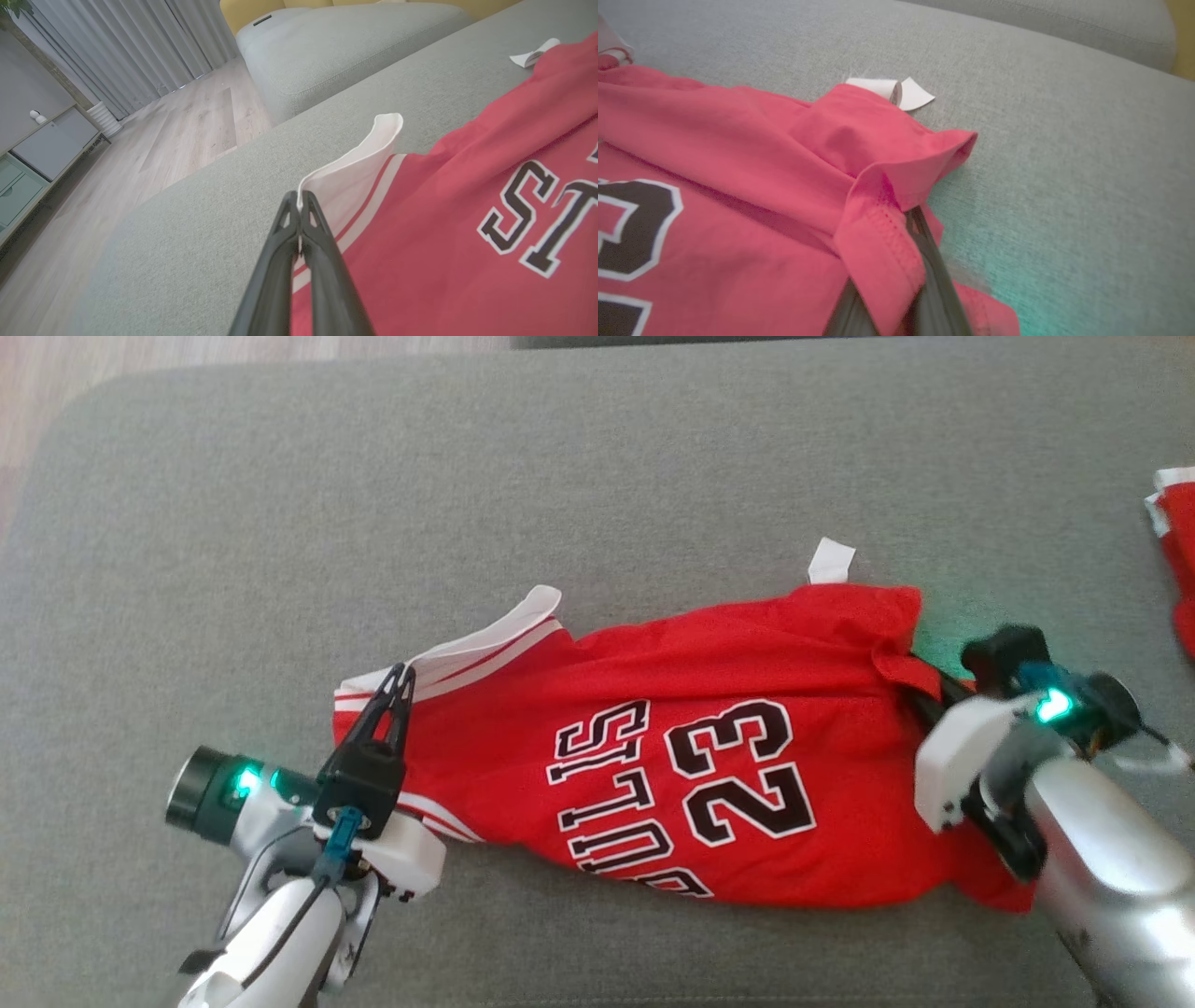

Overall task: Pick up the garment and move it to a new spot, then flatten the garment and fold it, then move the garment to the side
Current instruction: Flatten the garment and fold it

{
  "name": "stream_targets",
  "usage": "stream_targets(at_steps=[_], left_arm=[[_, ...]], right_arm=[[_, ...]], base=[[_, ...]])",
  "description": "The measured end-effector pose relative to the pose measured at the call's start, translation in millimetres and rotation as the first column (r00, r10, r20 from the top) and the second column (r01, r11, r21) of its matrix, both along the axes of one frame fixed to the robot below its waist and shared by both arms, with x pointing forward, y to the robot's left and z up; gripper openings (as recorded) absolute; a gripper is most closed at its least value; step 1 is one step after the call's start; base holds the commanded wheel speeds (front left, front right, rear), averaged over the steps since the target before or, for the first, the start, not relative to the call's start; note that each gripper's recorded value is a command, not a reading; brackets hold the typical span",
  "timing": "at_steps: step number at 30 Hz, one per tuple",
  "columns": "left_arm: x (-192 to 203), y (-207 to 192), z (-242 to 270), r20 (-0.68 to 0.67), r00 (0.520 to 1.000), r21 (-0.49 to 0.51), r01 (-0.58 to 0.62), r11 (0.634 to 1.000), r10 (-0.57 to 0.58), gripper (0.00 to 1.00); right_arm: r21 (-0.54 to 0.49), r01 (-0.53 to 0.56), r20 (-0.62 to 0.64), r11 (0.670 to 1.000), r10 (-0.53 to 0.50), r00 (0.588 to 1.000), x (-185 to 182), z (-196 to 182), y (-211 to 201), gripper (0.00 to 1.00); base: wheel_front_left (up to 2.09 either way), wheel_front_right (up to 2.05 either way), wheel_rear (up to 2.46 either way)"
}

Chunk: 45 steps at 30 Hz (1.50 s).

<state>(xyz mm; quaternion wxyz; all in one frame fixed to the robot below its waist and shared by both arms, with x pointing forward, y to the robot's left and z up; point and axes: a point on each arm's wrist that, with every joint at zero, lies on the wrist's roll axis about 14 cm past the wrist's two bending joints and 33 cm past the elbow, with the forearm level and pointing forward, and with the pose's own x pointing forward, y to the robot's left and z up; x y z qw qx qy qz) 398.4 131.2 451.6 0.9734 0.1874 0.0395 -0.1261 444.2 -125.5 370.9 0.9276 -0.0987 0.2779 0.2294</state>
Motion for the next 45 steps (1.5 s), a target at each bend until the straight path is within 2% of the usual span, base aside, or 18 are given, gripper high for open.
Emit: stream_targets(at_steps=[2,6,8,12,14,17,19,22,26,34,36,38,45], left_arm=[[0,-2,7,0.02,1.0,-0.008,0.003,1.0,-0.003,0.0],[-5,-3,10,0.023,1.0,-0.025,0.001,1.0,0.0,0.0],[-10,-4,6,0.011,1.0,-0.023,0.006,1.0,-0.006,0.0],[-16,-8,7,0.001,1.0,-0.027,0.017,0.999,-0.017,0.0],[-16,-9,10,0.007,1.0,-0.03,0.019,0.999,-0.018,0.0],[-18,-9,12,0.004,1.0,-0.03,0.018,0.999,-0.018,0.0],[-21,-10,11,-0.002,1.0,-0.031,0.019,0.999,-0.019,0.0],[-21,-9,10,-0.005,1.0,-0.031,0.016,0.999,-0.016,0.0],[-18,-7,11,-0.002,1.0,-0.025,0.01,1.0,-0.01,0.0],[-15,-3,8,-0.007,1.0,-0.021,-0.001,1.0,0.0,0.0],[-15,-3,7,-0.011,1.0,-0.019,-0.001,1.0,0.001,0.0],[-15,-3,7,-0.012,1.0,-0.019,-0.001,1.0,0.001,0.0],[-13,-3,4,-0.018,1.0,-0.01,0.006,1.0,-0.006,0.0]], right_arm=[[0.032,0.004,0.027,0.999,-0.005,1.0,-12,5,-4,0.0],[0.083,0.008,-0.046,0.996,-0.005,0.999,-59,-8,-4,0.0],[0.129,0.042,-0.076,0.991,-0.032,0.997,-73,-8,-5,1.0],[0.225,0.127,-0.065,0.966,-0.115,0.991,-71,11,-13,1.0],[0.305,0.176,-0.059,0.936,-0.166,0.984,-61,26,-16,1.0],[0.421,0.245,-0.077,0.873,-0.235,0.969,-45,45,-22,1.0],[0.465,0.295,-0.126,0.835,-0.268,0.955,-40,47,-28,1.0],[0.473,0.367,-0.235,0.801,-0.287,0.929,-44,33,-37,1.0],[0.433,0.406,-0.301,0.805,-0.295,0.907,-45,15,-44,1.0],[0.413,0.403,-0.333,0.817,-0.276,0.901,-34,4,-35,1.0],[0.412,0.404,-0.327,0.817,-0.281,0.902,-31,3,-35,0.62],[0.41,0.402,-0.326,0.819,-0.28,0.903,-30,3,-35,0.0],[0.416,0.379,-0.279,0.827,-0.281,0.918,-24,6,-33,0.0]], base=[[0.0,0.0,0.0],[0.0,0.0,0.0],[0.0,0.0,0.0],[0.0,0.0,0.0],[0.0,0.0,0.0],[0.0,0.0,0.0],[0.0,0.0,0.0],[0.0,0.0,0.0],[0.0,0.0,0.0],[0.0,0.0,0.0],[0.0,0.0,0.0],[0.0,0.0,0.0],[0.0,0.0,0.0]])
